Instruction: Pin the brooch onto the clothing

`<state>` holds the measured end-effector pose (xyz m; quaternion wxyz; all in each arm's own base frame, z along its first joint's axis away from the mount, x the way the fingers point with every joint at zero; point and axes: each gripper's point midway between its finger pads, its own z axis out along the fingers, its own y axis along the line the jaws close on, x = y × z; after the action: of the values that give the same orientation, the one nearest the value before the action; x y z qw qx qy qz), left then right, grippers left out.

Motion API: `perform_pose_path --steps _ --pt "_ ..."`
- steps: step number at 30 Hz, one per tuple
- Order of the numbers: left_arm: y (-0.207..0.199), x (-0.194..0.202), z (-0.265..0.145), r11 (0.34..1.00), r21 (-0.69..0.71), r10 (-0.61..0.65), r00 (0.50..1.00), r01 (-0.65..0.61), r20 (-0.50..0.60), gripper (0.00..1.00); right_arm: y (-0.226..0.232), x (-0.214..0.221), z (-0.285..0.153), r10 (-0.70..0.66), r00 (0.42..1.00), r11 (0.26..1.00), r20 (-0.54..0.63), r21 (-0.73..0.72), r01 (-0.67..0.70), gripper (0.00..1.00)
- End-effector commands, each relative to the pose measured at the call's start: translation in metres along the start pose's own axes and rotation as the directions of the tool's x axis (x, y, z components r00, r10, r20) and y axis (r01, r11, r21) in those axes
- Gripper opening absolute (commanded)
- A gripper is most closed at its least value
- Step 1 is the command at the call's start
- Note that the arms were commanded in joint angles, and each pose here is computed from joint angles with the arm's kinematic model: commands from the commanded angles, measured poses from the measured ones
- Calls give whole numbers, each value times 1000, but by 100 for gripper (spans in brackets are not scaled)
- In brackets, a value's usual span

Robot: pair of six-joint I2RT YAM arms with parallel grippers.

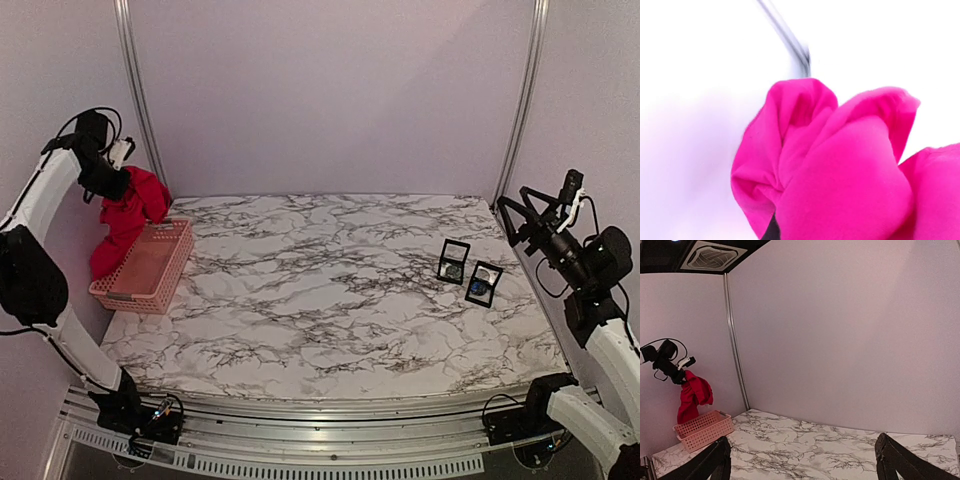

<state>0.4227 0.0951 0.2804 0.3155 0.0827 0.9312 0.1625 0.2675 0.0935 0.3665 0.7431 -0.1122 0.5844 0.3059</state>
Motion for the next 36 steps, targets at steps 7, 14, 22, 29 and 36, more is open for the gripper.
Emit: perform_pose_path --steps 7,14,22,29,36 --pt "-134 -69 -281 854 215 201 683 -473 703 0 47 -23 18 85 996 968 -41 -235 -92 99" --pt "-257 -1 -277 409 494 280 621 -767 732 4 65 -18 29 94 991 949 -91 -294 -117 99" --pt "-353 108 -149 135 557 689 481 -820 542 66 87 15 55 141 965 930 -222 -305 -206 99" --pt "-333 129 -130 188 606 694 541 -773 475 83 133 108 91 130 837 935 -532 -216 -283 95" --pt "-305 150 -113 313 599 651 626 -737 429 86 227 253 84 -96 484 920 -870 -263 -290 65"
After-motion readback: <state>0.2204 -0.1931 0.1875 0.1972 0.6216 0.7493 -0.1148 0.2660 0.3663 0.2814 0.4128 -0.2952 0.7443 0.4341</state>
